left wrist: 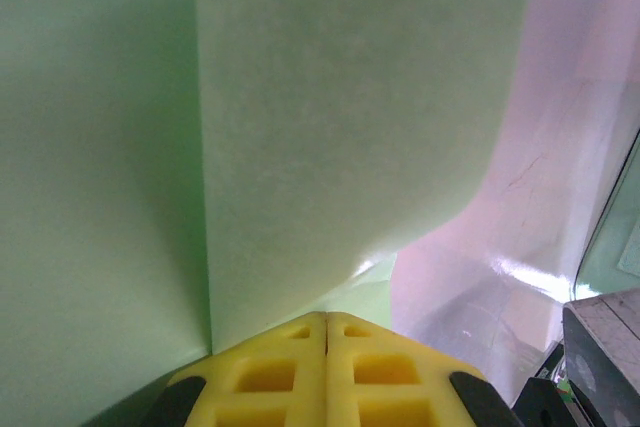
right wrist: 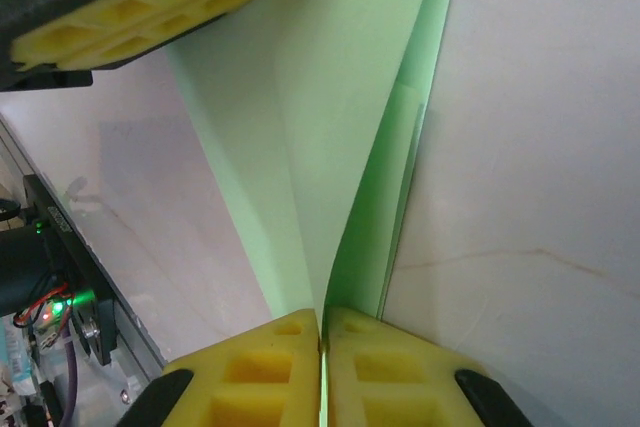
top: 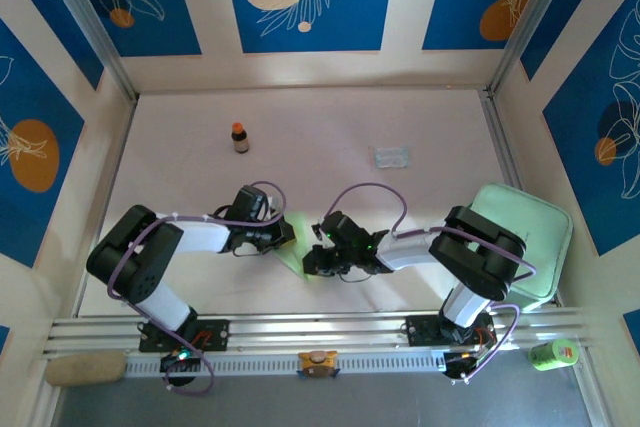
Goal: Fold a paper plane with a square sheet of paper (pick it up from the middle)
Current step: Fourth fold the wing at the center of the table.
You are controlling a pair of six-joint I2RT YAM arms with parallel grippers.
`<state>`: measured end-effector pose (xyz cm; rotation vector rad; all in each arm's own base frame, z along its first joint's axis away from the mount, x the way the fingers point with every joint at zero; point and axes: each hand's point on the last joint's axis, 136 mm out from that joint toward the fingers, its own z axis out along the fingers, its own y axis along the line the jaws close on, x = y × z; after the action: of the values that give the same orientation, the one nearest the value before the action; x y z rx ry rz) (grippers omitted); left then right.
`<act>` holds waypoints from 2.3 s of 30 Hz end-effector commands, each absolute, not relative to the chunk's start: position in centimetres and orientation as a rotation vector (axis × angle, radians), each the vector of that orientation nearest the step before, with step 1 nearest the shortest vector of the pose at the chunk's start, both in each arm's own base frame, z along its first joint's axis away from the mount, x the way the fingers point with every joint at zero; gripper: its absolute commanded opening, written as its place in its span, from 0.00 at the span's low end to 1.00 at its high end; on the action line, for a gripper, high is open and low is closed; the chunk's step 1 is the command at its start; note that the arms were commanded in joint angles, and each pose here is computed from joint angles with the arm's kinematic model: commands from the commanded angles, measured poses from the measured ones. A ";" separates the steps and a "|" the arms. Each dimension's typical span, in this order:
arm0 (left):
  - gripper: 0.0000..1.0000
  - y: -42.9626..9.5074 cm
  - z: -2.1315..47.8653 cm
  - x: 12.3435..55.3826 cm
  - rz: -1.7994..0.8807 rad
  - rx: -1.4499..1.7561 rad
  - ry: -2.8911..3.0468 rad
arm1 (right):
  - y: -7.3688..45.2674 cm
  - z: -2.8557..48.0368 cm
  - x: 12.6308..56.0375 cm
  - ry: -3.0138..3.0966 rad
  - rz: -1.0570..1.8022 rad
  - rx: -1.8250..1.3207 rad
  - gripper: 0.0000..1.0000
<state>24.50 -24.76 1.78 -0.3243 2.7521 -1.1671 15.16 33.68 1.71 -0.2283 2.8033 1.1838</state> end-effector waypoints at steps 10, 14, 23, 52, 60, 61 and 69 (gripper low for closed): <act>0.02 -24.1 0.7 23.9 -1.115 -0.334 2.794 | 32.8 1.7 13.4 2.898 1.195 -0.224 0.13; 0.02 -24.1 0.6 23.8 -1.113 -0.338 2.796 | 32.5 1.2 12.8 2.926 1.204 -0.220 0.11; 0.02 -24.0 0.7 23.7 -1.115 -0.344 2.790 | 32.2 1.2 12.2 2.941 1.209 -0.224 0.13; 0.02 -24.3 1.1 23.8 -1.153 -0.331 2.767 | 33.7 3.4 18.0 2.860 1.210 -0.069 0.27; 0.02 -24.3 1.0 23.8 -1.154 -0.335 2.766 | 34.5 3.5 17.6 2.853 1.290 -0.093 0.20; 0.02 -24.3 1.0 23.8 -1.154 -0.333 2.767 | 34.6 3.4 17.5 2.857 1.293 -0.094 0.20; 0.02 -24.2 1.0 23.7 -1.149 -0.338 2.769 | 34.4 2.7 16.6 2.876 1.335 -0.091 0.12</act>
<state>24.53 -24.77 1.80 -0.3207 2.7360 -1.1776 17.61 34.48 3.38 -0.0872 2.8414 1.2928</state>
